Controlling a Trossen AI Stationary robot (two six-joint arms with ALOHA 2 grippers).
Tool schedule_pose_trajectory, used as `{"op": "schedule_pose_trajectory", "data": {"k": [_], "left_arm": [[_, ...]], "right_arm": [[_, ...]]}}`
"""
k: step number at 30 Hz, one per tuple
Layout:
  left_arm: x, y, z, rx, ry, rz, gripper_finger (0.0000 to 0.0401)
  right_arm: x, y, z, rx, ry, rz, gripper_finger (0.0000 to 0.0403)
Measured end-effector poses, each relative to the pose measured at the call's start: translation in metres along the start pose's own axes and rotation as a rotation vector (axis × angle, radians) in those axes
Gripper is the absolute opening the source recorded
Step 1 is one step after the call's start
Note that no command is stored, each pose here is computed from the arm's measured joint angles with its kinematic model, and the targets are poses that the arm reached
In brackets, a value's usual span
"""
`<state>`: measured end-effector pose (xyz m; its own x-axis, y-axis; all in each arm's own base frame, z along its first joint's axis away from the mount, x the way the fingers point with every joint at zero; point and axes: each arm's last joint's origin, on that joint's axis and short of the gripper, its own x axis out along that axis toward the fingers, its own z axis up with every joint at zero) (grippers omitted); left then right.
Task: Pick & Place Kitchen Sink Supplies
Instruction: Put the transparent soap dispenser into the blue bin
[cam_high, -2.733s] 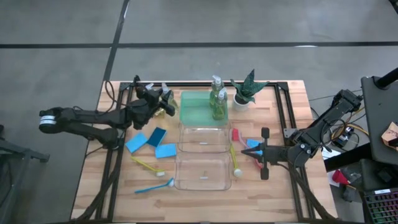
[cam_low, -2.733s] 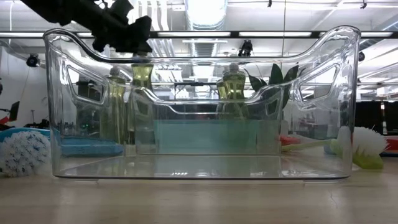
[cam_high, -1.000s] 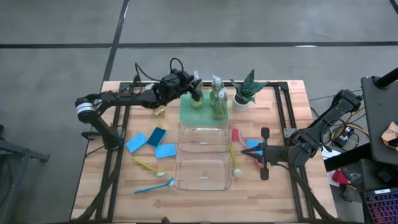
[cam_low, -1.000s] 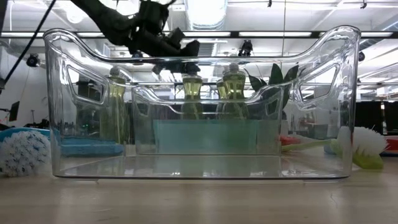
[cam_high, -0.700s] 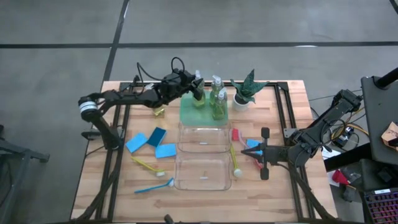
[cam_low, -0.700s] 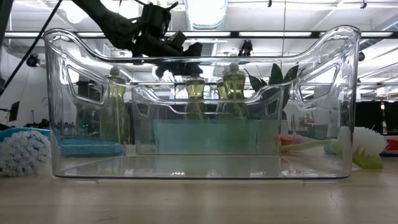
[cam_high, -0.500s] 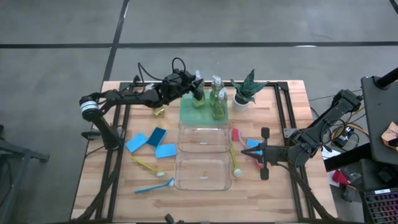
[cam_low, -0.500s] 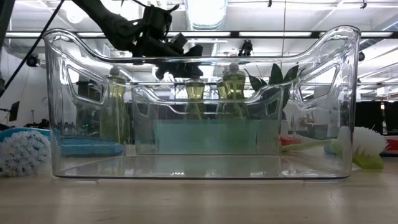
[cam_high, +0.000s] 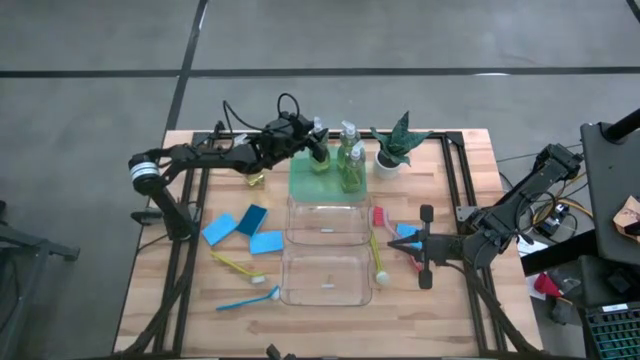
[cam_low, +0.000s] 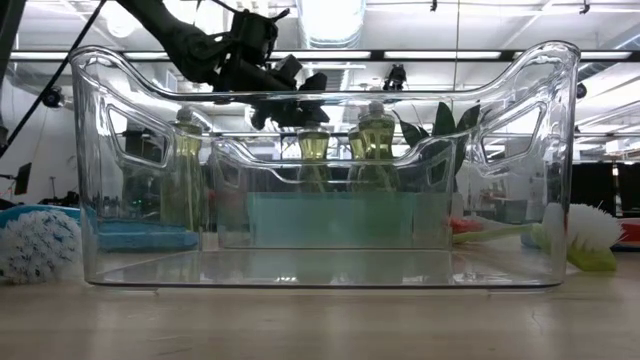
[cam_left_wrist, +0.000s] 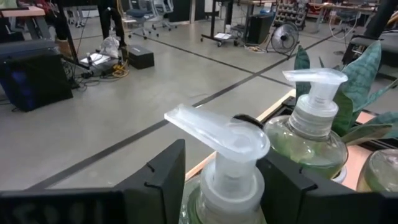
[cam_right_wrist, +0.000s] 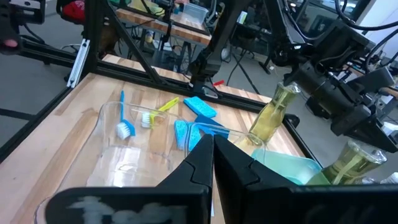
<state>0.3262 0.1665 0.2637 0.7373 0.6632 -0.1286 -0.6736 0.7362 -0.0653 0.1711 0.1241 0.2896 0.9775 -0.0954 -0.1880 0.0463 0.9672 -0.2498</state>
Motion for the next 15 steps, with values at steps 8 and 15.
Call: {"op": "schedule_pose_trajectory", "data": {"k": [8,15], "left_arm": [[-0.01,0.002,0.012,0.041,-0.025,0.022,0.0169],[-0.021,0.003,0.024,0.038,-0.038,0.019,0.017]], "right_arm": [[0.0,0.0,-0.002,0.002,0.003,0.0,0.0008],[0.001,0.001,-0.006,-0.004,0.012,0.0,0.0008]]}}
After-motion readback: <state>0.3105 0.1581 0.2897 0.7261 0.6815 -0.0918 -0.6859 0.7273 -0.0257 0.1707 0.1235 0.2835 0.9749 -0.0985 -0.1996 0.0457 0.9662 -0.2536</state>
